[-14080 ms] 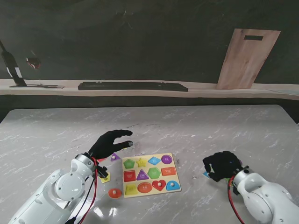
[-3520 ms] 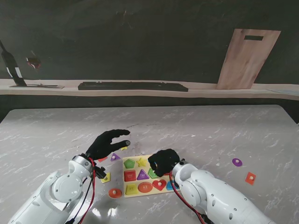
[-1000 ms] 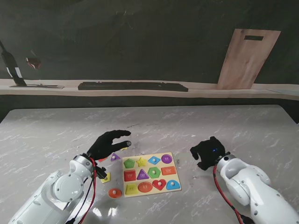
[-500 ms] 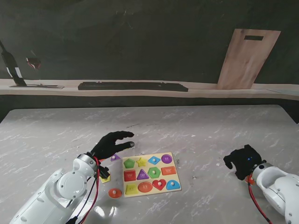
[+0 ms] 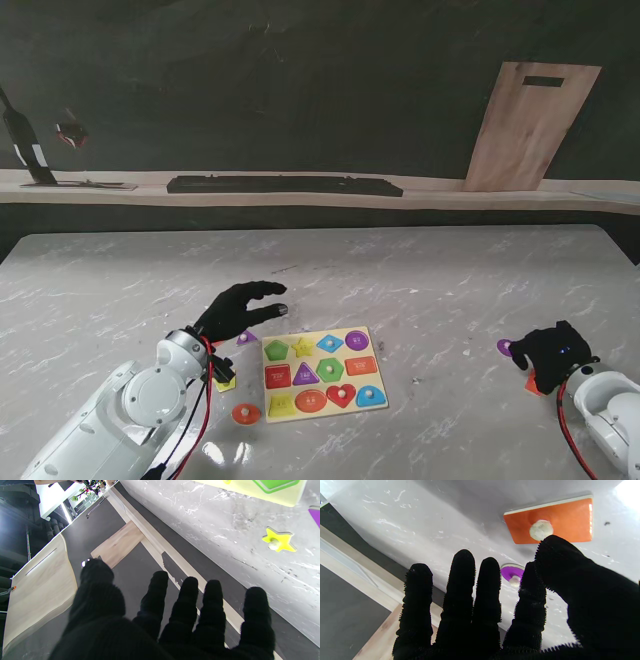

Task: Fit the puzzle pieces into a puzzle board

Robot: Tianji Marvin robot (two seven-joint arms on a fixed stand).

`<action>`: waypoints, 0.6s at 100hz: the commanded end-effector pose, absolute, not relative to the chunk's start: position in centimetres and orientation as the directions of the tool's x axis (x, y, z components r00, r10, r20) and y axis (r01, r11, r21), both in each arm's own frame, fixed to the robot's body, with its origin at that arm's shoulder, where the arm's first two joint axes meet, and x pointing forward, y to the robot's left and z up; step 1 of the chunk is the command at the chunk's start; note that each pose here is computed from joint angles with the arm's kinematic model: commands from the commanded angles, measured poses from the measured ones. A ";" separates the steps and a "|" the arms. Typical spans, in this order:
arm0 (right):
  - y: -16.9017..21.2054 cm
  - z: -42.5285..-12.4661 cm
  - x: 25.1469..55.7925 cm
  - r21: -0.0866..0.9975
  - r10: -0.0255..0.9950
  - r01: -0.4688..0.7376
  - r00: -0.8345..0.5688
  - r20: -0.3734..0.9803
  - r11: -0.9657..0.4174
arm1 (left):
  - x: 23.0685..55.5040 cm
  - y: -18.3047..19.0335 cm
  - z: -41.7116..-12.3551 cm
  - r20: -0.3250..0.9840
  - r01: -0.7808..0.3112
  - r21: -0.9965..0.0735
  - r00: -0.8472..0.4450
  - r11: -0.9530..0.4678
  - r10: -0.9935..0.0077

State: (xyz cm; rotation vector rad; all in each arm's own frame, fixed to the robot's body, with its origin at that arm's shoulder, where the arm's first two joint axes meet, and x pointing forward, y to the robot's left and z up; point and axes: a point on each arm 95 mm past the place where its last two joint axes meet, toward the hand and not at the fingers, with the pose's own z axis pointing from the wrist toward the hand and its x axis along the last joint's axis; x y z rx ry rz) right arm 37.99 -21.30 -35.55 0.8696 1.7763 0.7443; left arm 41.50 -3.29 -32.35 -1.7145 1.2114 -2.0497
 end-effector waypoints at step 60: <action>-23.3 -37.3 36.9 0.806 0.842 0.247 -0.198 -0.501 0.538 | 41.5 -3.5 -32.5 0.724 -0.346 -0.689 -0.300 -0.637 -0.621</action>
